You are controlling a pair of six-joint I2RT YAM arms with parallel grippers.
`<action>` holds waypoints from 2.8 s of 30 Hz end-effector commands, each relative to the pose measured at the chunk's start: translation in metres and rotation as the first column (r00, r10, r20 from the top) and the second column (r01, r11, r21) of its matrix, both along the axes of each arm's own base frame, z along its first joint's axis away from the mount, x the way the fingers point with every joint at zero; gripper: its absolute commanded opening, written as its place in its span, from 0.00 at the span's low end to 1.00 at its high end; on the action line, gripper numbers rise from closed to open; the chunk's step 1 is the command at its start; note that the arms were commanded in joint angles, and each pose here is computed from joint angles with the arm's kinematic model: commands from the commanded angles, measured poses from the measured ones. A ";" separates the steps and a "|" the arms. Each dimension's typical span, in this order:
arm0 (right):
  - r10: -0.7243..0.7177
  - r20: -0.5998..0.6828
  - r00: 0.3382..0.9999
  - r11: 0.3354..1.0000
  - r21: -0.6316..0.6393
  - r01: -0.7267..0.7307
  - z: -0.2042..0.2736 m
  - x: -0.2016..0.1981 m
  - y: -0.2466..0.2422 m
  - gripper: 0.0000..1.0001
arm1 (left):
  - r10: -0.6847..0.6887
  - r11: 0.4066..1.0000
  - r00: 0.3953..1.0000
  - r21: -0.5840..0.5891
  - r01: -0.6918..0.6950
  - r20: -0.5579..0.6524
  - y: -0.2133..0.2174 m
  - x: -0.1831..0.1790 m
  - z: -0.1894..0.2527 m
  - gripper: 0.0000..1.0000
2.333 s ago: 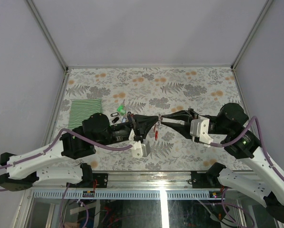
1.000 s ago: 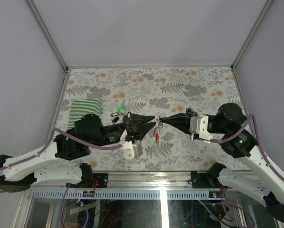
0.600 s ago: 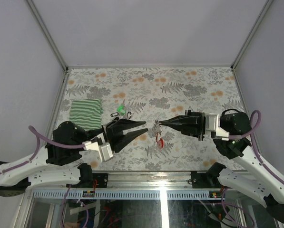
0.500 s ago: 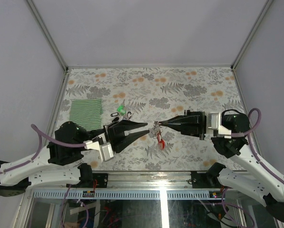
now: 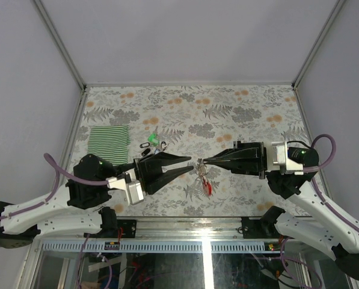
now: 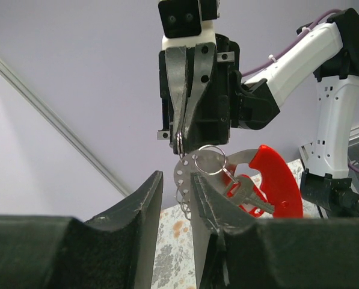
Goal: Put the keys on the keyring
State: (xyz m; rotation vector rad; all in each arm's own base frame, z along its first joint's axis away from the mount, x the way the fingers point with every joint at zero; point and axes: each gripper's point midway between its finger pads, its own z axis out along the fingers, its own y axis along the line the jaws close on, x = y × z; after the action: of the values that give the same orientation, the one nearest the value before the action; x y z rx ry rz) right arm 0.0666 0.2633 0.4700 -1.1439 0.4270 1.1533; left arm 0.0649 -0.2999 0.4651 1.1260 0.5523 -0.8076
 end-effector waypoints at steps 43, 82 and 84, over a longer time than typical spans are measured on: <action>-0.123 0.131 0.984 0.990 -0.057 0.131 0.001 0.000 -0.011 0.28 | 0.004 0.996 0.996 0.094 0.005 -0.090 -0.006 0.003 0.004 0.00; -0.192 0.070 0.979 0.903 -0.378 0.204 -0.060 0.028 -0.003 0.32 | 0.254 0.773 0.935 0.633 -0.043 -0.247 -0.022 0.033 -0.051 0.00; -0.180 0.064 0.982 0.904 -0.382 0.191 -0.060 0.027 -0.002 0.32 | 0.257 0.772 0.934 0.634 -0.046 -0.246 -0.023 0.034 -0.051 0.00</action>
State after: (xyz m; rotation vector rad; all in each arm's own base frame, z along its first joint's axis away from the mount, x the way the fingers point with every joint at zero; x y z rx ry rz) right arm 0.1037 0.2617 0.3909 -1.4125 0.8228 0.8820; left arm 0.0960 -0.3194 0.3946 1.5916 1.2710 -0.6715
